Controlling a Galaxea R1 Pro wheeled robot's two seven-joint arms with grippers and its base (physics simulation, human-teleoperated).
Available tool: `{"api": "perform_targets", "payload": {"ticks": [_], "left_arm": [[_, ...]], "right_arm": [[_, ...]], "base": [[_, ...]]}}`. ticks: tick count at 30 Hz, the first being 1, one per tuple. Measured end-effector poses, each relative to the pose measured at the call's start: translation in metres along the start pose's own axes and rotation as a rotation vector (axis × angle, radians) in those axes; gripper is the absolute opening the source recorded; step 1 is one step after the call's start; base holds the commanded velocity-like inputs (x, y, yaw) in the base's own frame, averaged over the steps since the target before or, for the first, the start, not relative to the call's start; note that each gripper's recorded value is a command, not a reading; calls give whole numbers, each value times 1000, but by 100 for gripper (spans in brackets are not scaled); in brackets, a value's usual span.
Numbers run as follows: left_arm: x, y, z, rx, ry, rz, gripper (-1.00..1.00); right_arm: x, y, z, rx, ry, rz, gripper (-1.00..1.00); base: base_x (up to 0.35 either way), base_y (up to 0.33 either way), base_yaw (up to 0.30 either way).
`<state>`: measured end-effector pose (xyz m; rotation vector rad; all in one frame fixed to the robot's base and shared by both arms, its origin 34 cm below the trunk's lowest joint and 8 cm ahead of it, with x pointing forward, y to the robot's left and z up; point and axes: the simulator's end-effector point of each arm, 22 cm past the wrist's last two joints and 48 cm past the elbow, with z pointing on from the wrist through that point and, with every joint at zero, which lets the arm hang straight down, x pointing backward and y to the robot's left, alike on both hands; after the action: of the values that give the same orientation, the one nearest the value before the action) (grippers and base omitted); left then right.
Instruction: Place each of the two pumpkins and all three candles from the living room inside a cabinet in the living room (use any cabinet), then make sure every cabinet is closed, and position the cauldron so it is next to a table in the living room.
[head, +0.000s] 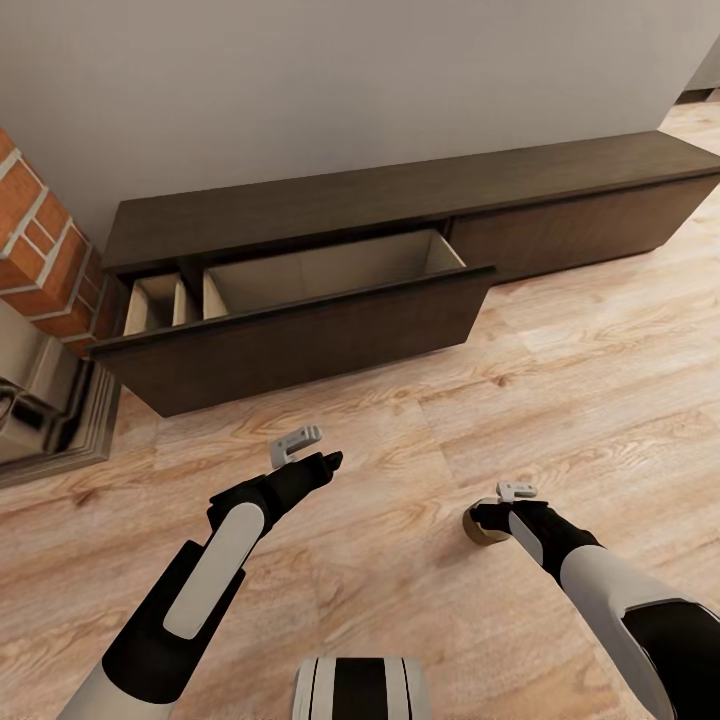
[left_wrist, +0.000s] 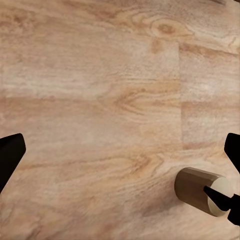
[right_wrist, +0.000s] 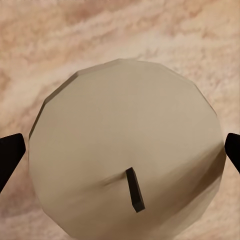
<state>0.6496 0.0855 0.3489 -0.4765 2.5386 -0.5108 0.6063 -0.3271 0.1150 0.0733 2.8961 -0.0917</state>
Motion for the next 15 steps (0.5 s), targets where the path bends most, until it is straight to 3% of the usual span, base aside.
{"api": "perform_targets", "payload": {"ticks": [15], "left_arm": [[0, 0, 0, 0, 0, -1, 100]], "right_arm": [[0, 0, 0, 0, 0, 0, 100]], "base": [[0, 0, 0]]}}
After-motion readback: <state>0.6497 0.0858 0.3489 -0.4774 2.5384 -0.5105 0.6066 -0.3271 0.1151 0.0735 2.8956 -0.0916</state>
